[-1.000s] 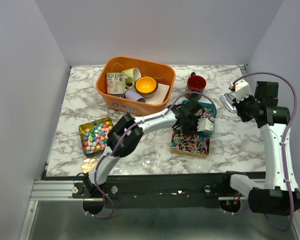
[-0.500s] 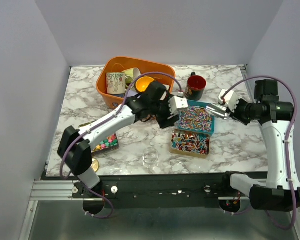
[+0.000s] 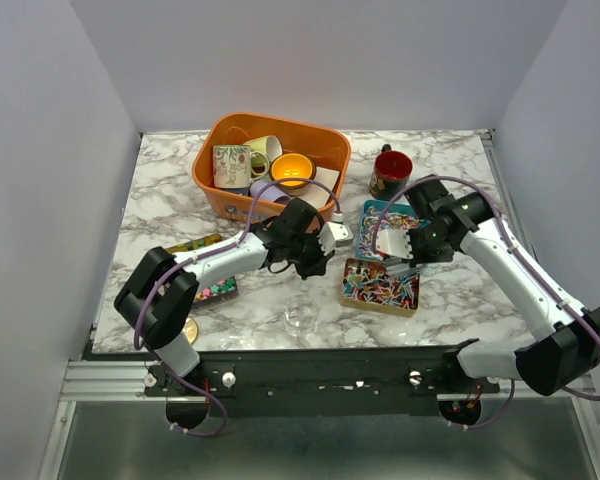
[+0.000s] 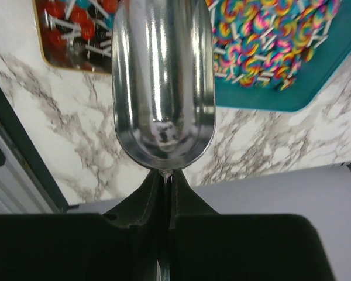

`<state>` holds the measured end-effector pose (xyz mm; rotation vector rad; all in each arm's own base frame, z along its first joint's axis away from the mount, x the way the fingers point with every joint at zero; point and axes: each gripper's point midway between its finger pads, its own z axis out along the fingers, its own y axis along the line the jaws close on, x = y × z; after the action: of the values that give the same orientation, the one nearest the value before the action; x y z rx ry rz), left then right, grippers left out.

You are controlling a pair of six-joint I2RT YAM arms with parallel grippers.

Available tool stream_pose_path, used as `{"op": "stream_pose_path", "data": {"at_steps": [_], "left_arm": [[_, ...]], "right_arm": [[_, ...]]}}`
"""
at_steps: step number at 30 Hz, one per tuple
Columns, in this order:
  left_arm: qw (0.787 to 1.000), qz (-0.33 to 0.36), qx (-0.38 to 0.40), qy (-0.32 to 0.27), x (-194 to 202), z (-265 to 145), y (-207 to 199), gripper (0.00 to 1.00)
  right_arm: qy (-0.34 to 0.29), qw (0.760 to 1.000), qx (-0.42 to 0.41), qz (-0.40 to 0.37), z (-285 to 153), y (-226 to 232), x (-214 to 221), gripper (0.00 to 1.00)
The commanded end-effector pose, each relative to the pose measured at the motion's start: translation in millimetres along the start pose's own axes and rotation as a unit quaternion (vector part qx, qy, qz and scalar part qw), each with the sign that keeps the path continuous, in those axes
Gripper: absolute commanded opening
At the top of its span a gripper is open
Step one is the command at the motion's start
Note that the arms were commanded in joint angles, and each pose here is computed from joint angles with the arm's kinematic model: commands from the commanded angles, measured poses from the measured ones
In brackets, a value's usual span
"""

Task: Pack the candies
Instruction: Scoop the fake candies from the storage box.

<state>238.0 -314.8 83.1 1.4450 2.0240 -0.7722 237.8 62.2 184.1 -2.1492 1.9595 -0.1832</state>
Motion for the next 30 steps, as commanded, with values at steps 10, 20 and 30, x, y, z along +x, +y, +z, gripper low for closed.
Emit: {"op": "stream_pose_path", "data": {"at_steps": [10,20,30], "left_arm": [[0.995,-0.070,0.019,-0.065,-22,27,2,0.00],[0.987,-0.134,0.055,-0.070,-7,42,-12,0.00],[0.978,-0.170,0.094,-0.081,-3,53,-23,0.00]], "right_arm": [[0.246,0.961,-0.095,-0.078,-7,38,65,0.01],[0.321,0.937,-0.080,-0.109,2,28,49,0.01],[0.329,0.934,-0.106,-0.089,25,44,26,0.01]]}}
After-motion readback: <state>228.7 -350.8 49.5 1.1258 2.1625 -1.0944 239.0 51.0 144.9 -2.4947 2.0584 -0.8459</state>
